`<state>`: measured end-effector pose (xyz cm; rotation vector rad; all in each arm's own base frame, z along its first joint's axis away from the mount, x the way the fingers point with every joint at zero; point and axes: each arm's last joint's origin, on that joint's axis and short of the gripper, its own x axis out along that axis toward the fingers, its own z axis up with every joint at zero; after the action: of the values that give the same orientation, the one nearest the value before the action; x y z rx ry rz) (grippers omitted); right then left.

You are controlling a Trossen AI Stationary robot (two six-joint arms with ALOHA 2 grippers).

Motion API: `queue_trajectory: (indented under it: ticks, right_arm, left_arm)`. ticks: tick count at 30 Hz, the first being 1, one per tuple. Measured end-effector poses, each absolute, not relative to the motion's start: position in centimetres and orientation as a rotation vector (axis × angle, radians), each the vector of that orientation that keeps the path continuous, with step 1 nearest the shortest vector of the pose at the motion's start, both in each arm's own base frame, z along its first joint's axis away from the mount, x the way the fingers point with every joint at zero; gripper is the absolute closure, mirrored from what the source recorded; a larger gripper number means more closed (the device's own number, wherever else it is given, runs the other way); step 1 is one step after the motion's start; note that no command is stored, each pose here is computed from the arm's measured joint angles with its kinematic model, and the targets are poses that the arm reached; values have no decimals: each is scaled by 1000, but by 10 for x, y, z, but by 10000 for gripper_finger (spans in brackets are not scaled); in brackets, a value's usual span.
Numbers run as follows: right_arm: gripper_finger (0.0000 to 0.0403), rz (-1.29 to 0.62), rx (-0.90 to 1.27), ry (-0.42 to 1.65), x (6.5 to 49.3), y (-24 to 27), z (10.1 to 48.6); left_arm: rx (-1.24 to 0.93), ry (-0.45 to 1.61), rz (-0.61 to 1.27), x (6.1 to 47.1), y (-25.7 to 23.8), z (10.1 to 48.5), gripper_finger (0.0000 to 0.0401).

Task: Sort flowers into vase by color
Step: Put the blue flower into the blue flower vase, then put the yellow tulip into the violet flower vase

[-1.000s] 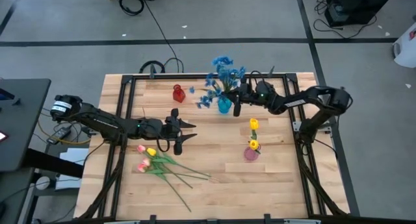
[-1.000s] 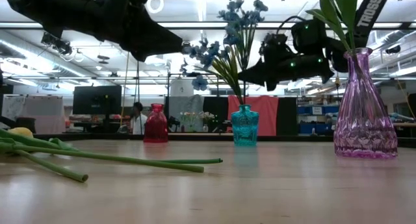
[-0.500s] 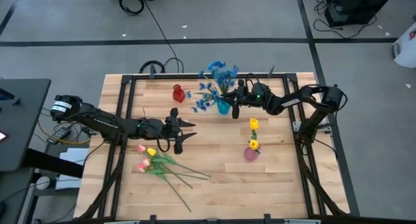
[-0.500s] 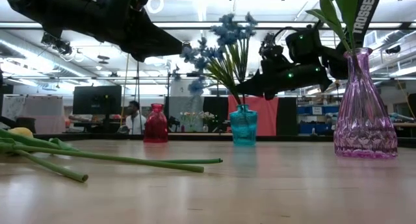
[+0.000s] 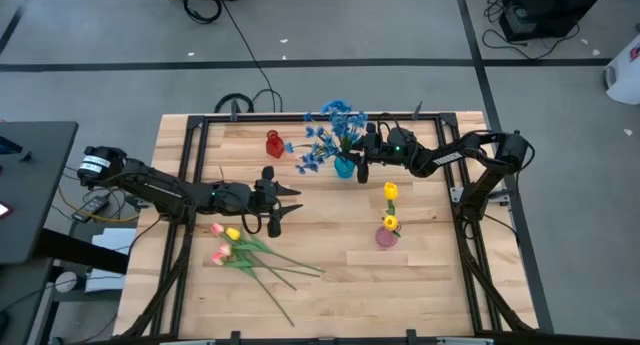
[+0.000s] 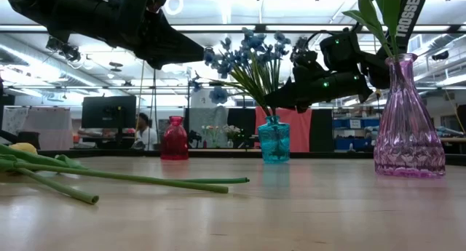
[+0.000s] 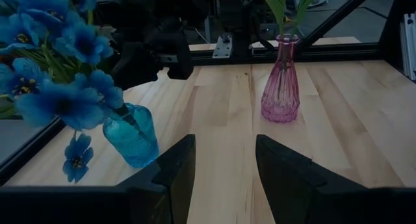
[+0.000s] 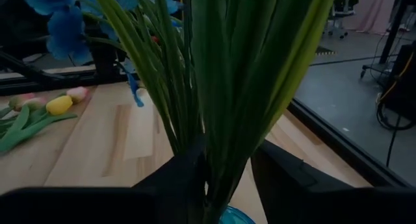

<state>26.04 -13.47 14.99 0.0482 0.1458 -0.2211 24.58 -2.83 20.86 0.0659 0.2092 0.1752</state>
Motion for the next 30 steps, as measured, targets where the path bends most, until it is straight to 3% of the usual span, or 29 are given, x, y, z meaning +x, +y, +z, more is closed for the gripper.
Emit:
queue_trajectory:
  ticks: [10,14,30]
  right_arm:
    - [329,-185,25,185,263,-128,147]
    - [333,-158,8,205,263,-125,145]
    - [218,-193,72,237,245,-125,174]
  left_arm:
    - [72,233,178,245,-28,206,233]
    - [73,234,178,245,-28,206,233]
    - [75,241,178,244,-28,206,233]
